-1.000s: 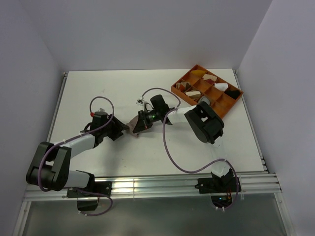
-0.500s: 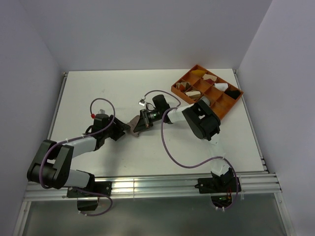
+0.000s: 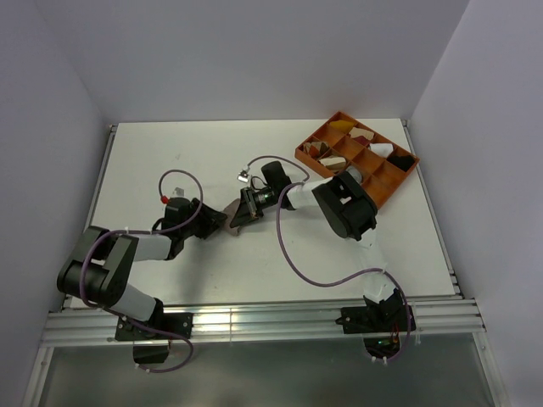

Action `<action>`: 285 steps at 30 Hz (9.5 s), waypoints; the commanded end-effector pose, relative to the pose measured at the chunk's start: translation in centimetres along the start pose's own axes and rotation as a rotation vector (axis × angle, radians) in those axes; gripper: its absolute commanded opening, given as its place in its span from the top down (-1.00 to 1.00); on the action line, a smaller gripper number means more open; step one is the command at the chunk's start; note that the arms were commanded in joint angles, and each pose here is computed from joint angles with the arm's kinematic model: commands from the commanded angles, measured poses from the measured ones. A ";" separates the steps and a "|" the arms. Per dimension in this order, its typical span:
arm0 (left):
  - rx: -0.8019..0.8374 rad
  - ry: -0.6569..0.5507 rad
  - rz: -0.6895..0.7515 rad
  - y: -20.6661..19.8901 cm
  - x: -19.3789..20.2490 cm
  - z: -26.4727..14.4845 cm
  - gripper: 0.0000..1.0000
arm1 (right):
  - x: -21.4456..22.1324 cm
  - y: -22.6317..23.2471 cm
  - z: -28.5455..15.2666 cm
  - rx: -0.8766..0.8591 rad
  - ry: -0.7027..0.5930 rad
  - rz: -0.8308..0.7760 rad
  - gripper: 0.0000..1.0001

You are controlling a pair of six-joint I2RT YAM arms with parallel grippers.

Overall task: Roll the socks
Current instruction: Roll the sock at the center of the board.

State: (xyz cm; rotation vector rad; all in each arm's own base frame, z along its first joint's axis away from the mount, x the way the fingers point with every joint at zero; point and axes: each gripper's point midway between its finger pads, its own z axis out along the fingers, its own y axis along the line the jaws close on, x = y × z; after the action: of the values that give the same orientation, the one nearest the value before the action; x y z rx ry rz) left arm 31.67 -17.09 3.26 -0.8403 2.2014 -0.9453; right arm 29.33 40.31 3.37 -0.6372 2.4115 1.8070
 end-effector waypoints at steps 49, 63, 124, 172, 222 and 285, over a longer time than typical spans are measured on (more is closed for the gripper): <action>-0.674 0.271 0.381 4.4 0.7 -0.3 0.99 | -1.6 6.9 1.1 1.034 -0.448 -1.131 -0.25; -0.639 0.290 0.374 3.9 1.1 -0.1 0.99 | -0.4 -0.3 1.3 1.258 -0.309 -1.096 -0.11; -0.108 -0.012 0.073 0.6 0.2 -1.1 -0.26 | 1.5 -1.9 1.1 0.159 -0.118 0.125 1.00; -0.508 0.199 0.321 1.8 -0.1 -1.8 0.99 | -0.1 6.5 1.5 0.979 -0.384 -1.108 -0.34; -0.070 -0.106 0.119 -4.7 -5.0 -6.5 -0.29 | 1.9 -0.7 1.3 0.329 -0.136 -0.249 1.00; 0.091 -0.149 0.020 0.0 -2.0 0.3 -0.36 | 1.4 -4.3 -0.5 0.105 -0.132 0.385 1.00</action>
State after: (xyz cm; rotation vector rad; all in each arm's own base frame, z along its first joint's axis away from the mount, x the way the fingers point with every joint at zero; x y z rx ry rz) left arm 32.78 -16.22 4.25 -0.7911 2.0139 -0.9613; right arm 30.98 39.84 3.43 -0.1727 2.4867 1.8384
